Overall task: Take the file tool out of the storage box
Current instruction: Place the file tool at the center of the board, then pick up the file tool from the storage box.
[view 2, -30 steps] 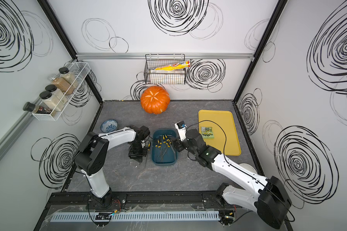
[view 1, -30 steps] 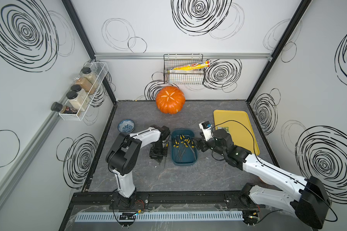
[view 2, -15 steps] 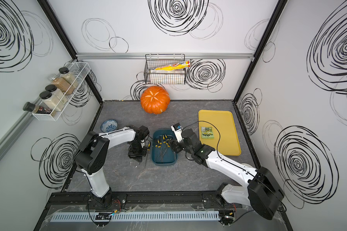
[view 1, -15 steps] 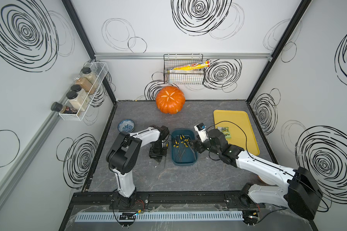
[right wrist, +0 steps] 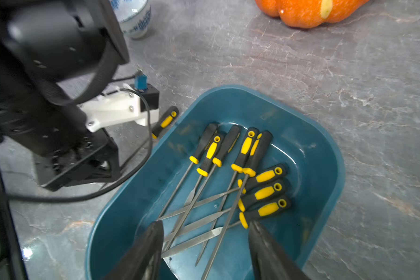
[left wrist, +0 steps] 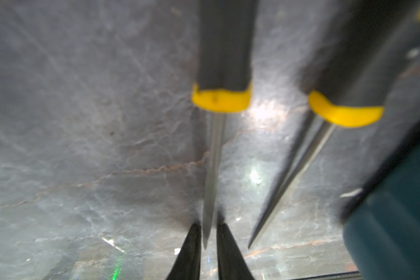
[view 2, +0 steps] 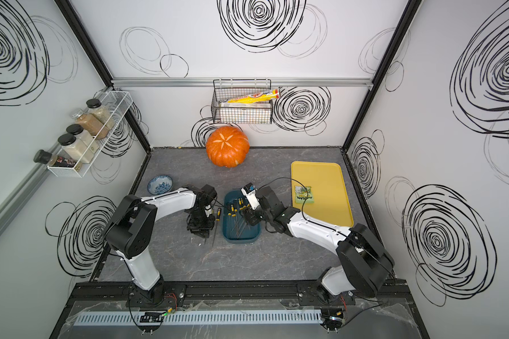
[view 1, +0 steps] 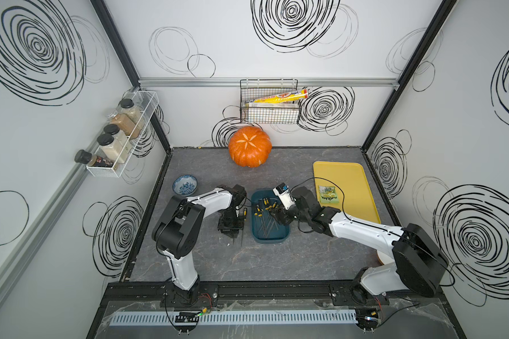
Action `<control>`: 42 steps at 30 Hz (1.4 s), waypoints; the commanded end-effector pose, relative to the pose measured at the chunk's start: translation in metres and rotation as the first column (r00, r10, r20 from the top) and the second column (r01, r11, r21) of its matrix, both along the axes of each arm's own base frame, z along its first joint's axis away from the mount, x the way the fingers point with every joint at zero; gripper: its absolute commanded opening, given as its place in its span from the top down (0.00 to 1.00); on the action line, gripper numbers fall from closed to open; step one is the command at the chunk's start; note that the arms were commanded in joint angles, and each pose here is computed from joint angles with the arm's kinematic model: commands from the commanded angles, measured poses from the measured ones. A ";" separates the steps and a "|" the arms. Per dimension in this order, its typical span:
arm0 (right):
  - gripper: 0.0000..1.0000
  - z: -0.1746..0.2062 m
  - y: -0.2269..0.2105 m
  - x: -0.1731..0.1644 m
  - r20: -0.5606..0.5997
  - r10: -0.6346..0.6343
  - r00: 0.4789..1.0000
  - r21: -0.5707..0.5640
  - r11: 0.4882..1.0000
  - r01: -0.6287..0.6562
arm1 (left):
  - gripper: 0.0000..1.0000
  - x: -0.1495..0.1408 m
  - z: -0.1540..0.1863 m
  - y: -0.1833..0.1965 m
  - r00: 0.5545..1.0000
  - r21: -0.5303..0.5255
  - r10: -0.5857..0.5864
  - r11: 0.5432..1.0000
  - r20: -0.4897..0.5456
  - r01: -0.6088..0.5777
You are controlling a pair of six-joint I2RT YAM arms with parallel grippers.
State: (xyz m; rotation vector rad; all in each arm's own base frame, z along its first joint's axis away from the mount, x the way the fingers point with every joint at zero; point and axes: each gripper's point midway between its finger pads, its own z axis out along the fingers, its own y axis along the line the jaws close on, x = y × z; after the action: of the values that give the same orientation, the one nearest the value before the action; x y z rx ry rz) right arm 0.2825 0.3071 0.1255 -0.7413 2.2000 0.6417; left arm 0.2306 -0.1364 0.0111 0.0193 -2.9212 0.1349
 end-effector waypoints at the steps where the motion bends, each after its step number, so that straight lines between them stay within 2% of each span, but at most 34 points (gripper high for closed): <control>1: 0.44 -0.010 0.002 0.014 -0.019 -0.025 1.000 -0.082 0.996 0.023 | 0.76 0.005 0.011 0.010 0.998 0.029 0.011 0.999 0.054 -0.012; 4: 0.49 -0.027 0.006 0.030 -0.043 -0.062 0.997 -0.159 0.986 0.054 | 0.68 0.016 0.036 0.010 0.988 0.040 0.032 0.998 0.149 -0.038; 6: 0.57 -0.041 0.009 0.040 -0.070 -0.086 0.994 -0.227 0.971 0.068 | 0.64 0.026 0.053 0.005 0.973 0.001 0.052 0.999 0.225 -0.054; 7: 0.60 -0.050 0.010 0.044 -0.091 -0.094 0.991 -0.263 0.962 0.067 | 0.61 0.031 0.063 0.002 0.960 -0.028 0.065 0.998 0.271 -0.059; 10: 0.61 -0.066 0.018 0.049 -0.121 -0.086 0.989 -0.282 0.958 0.049 | 0.56 0.045 0.086 -0.013 0.912 -0.153 0.102 0.987 0.396 -0.044; 13: 0.61 -0.073 0.020 0.059 -0.117 -0.113 0.987 -0.312 0.947 0.072 | 0.55 0.047 0.099 -0.032 0.873 -0.294 0.141 0.956 0.467 0.003; 16: 0.61 -0.079 0.012 0.070 -0.075 -0.160 0.984 -0.361 0.925 0.123 | 0.54 0.047 0.108 -0.042 0.833 -0.392 0.188 0.919 0.521 0.038; 22: 0.63 -0.085 0.014 0.073 -0.072 -0.174 0.982 -0.373 0.918 0.135 | 0.55 0.044 0.125 -0.048 0.754 -0.497 0.269 0.864 0.599 0.086; 30: 0.71 -0.115 0.011 0.077 -0.092 -0.187 0.978 -0.438 0.890 0.129 | 0.52 0.036 0.171 -0.057 0.602 -0.621 0.389 0.747 0.698 0.238; 33: 0.74 -0.121 0.008 0.076 -0.096 -0.197 0.976 -0.451 0.883 0.133 | 0.52 0.035 0.172 -0.061 0.589 -0.632 0.397 0.728 0.704 0.266; 37: 0.83 -0.120 0.006 0.077 -0.088 -0.218 0.972 -0.448 0.880 0.157 | 0.53 0.038 0.168 -0.065 0.596 -0.632 0.382 0.719 0.706 0.289; 42: 0.95 -0.123 0.003 0.077 -0.090 -0.230 0.969 -0.458 0.874 0.165 | 0.53 0.037 0.171 -0.069 0.571 -0.644 0.398 0.691 0.718 0.328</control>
State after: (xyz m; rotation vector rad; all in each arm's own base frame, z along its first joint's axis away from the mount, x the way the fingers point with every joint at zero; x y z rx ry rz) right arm 0.3721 0.3277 0.0361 -0.6738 2.4552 0.1606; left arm 0.2651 -0.1970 0.1652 -0.0650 -3.4684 1.6430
